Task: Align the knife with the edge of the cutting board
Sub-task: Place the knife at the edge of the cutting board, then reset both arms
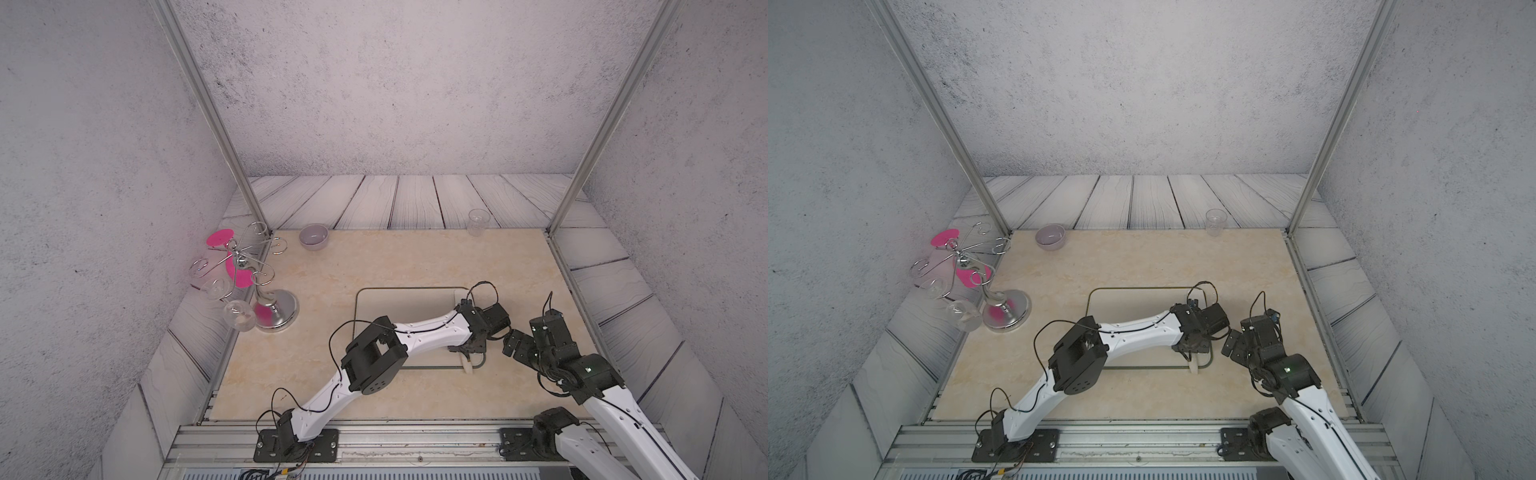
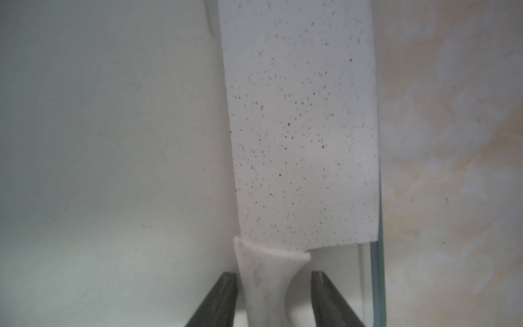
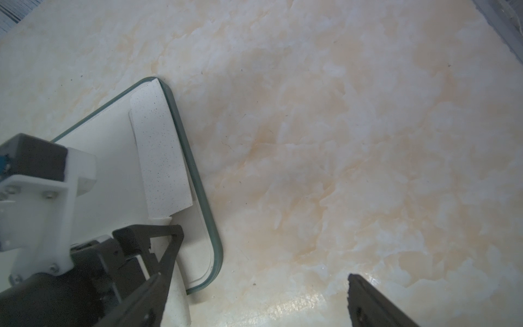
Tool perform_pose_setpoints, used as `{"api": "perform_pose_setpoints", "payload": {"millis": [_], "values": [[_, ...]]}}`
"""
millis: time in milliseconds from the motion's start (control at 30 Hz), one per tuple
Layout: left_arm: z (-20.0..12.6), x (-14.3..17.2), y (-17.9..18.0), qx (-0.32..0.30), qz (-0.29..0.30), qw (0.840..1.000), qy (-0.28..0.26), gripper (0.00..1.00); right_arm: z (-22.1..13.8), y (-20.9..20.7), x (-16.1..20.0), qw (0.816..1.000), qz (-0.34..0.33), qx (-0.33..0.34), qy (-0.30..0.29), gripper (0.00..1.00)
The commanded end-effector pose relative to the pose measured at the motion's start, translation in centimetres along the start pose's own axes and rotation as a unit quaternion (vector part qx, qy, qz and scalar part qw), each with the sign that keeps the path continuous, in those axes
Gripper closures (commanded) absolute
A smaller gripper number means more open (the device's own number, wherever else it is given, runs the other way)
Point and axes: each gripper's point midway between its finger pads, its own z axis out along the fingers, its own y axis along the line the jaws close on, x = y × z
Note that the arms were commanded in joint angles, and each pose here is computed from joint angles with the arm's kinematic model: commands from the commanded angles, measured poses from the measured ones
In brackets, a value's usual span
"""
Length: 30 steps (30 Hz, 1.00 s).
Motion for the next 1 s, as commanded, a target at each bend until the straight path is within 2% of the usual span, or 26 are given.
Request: {"api": "perform_pose_setpoints", "payload": {"millis": [0, 200, 300, 333, 400, 567, 667, 833, 967], "values": [[-3.0, -2.0, 0.3, 0.008, 0.001, 1.0, -0.029, 0.41, 0.1, -0.3, 0.2, 1.0, -0.001, 0.008, 0.0, 0.01], [-7.7, -4.6, 1.7, 0.028, -0.002, 0.997, -0.066, 0.35, -0.3, -0.2, -0.4, 1.0, -0.002, 0.013, -0.004, 0.01], [-9.6, -5.5, 3.2, 0.033, -0.006, 0.996, -0.079, 0.27, -0.2, 0.1, -0.7, 1.0, 0.0, 0.009, -0.007, 0.01], [-10.3, -5.8, 4.0, 0.034, -0.007, 0.996, -0.082, 0.21, -0.2, 0.2, -0.8, 1.0, 0.002, 0.007, -0.008, 0.01], [-11.8, -6.4, 5.7, 0.033, -0.009, 0.995, -0.093, 0.01, -0.1, 0.9, -1.3, 1.0, 0.004, -0.002, -0.011, 0.01], [-15.6, -7.8, 11.0, 0.043, -0.014, 0.992, -0.121, 0.0, 0.3, 2.2, -3.1, 0.999, 0.013, -0.019, -0.042, 0.01], [-17.4, -8.4, 15.7, 0.026, -0.02, 0.99, -0.14, 0.0, 0.4, 2.4, -4.6, 0.997, 0.012, -0.014, -0.074, 0.01], [-18.6, -8.0, 24.6, -0.022, -0.039, 0.984, -0.175, 0.0, 0.5, 2.2, -8.0, 0.988, 0.006, 0.017, -0.152, 0.01], [-18.9, -6.4, 31.8, -0.094, -0.05, 0.969, -0.223, 0.0, 0.5, 1.6, -11.2, 0.971, -0.023, 0.07, -0.229, 0.01]]}}
